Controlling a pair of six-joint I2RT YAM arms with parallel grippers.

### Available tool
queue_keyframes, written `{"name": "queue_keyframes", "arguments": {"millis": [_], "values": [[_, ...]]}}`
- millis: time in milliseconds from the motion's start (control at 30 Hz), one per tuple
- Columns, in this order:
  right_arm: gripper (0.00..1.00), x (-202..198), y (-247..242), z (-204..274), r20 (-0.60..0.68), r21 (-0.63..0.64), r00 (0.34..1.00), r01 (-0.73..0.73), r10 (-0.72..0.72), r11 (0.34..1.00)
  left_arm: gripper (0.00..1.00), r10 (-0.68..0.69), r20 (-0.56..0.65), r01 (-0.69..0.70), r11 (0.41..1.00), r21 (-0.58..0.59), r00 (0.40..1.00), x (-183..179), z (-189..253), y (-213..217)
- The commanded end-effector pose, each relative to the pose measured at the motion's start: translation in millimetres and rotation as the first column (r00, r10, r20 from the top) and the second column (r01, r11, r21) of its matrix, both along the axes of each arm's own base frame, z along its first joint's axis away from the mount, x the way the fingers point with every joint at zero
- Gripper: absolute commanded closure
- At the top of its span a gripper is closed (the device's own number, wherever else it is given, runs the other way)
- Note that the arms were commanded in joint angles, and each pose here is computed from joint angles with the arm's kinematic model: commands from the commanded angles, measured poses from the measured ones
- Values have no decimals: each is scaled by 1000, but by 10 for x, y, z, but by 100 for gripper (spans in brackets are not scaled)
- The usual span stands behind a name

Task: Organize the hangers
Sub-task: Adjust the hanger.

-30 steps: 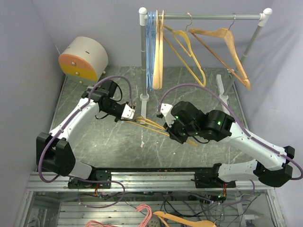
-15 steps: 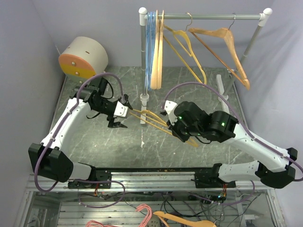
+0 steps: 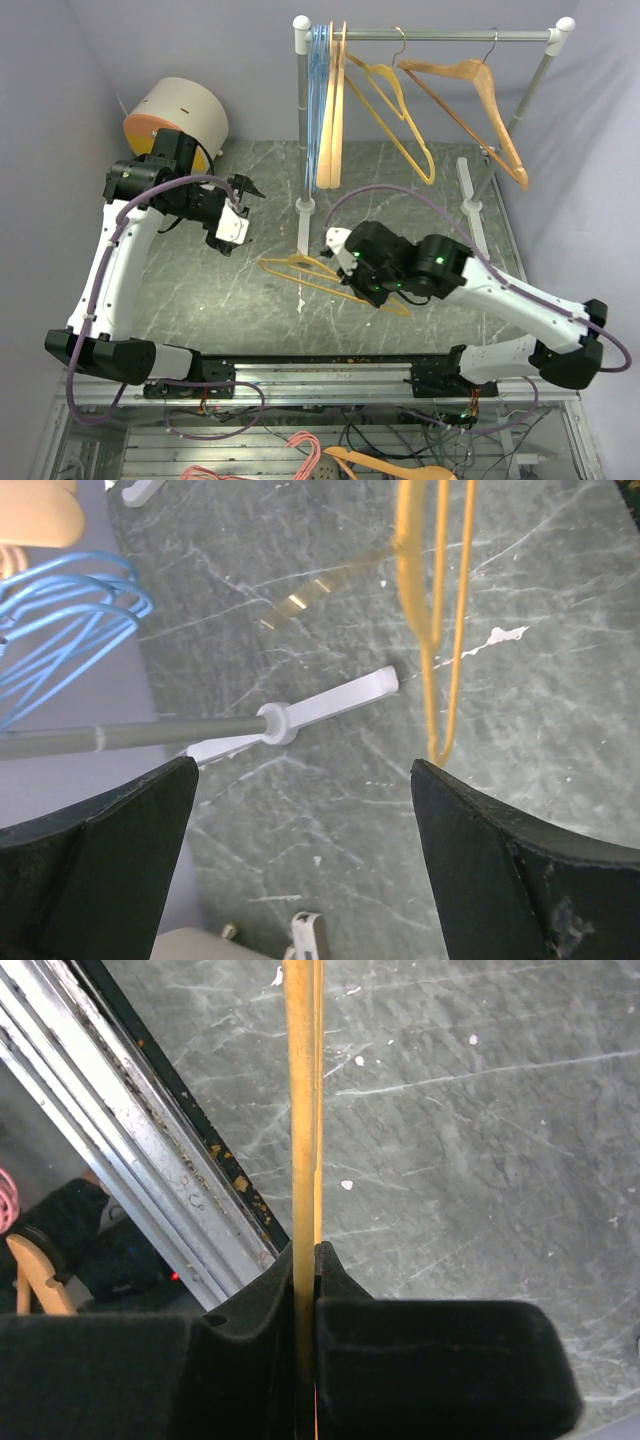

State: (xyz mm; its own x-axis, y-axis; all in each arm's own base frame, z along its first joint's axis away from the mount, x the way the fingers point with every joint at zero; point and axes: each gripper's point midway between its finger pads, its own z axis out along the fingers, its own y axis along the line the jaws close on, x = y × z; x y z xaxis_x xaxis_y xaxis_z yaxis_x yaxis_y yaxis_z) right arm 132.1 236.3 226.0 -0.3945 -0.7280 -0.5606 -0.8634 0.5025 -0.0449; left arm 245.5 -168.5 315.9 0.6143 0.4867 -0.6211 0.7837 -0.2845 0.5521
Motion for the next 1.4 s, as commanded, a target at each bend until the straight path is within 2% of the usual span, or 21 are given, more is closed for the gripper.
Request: {"name": "queue_keyframes", "arguments": {"millis": [0, 167, 333, 567, 667, 700, 733, 800, 833, 900, 1033, 1067, 1100, 1133, 1167, 1267, 1367], "values": [[100, 23, 209, -51, 10, -7, 998, -68, 68, 998, 1, -40, 92, 37, 999, 32, 995, -4, 114, 48], [100, 76, 330, -122, 6, -21, 996, -84, 84, 996, 1, -74, 135, 66, 996, 61, 988, -77, 94, 53], [100, 131, 461, -144, 10, -16, 995, -101, 101, 995, 0, -113, 103, 106, 992, 69, 988, -232, 3, -33], [100, 157, 533, -183, 4, -28, 993, -114, 114, 993, 11, -135, 49, 128, 985, 117, 990, -356, -199, -58], [100, 189, 555, -153, 15, -31, 994, -111, 112, 993, 30, -140, 42, 133, 980, 145, 989, -364, -281, -35], [100, 197, 550, -149, 18, -33, 994, -108, 109, 994, 41, -141, 42, 133, 978, 157, 989, -365, -307, -21], [100, 202, 543, -146, 21, -35, 994, -105, 105, 994, 60, -138, 42, 130, 977, 168, 990, -363, -327, -4], [100, 202, 520, -148, 24, -39, 995, -98, 99, 994, 85, -126, 34, 117, 974, 192, 991, -346, -369, 29], [100, 202, 502, -150, 25, -42, 995, -92, 93, 995, 92, -121, 36, 112, 973, 202, 992, -339, -374, 44], [100, 209, 456, -152, 31, -49, 997, -75, 77, 996, 93, -101, 36, 91, 971, 221, 994, -319, -371, 78], [100, 217, 364, -129, 47, -34, 999, -26, 28, 999, 93, -51, 34, 42, 970, 241, 998, -287, -328, 129], [100, 216, 327, -129, 52, -32, 999, -11, 13, 999, 88, -40, 30, 31, 970, 243, 999, -287, -321, 136], [100, 218, 275, -134, 60, -36, 998, 7, -5, 999, 60, -26, 25, 19, 970, 242, 999, -284, -310, 140], [100, 223, 205, -140, 71, -47, 997, 26, -22, 999, 12, -5, 14, 1, 970, 242, 1000, -287, -304, 152], [100, 239, 124, -138, 87, -61, 995, 48, -42, 997, 1, 11, 5, -12, 970, 242, 1000, -293, -303, 162], [100, 270, -58, -88, 135, -82, 988, 87, -75, 993, 3, 50, -15, -45, 969, 242, 999, -318, -295, 188], [100, 255, -117, 46, 155, -46, 984, 97, -89, 994, 3, 97, -37, -85, 965, 248, 995, -328, -292, 222]]}}
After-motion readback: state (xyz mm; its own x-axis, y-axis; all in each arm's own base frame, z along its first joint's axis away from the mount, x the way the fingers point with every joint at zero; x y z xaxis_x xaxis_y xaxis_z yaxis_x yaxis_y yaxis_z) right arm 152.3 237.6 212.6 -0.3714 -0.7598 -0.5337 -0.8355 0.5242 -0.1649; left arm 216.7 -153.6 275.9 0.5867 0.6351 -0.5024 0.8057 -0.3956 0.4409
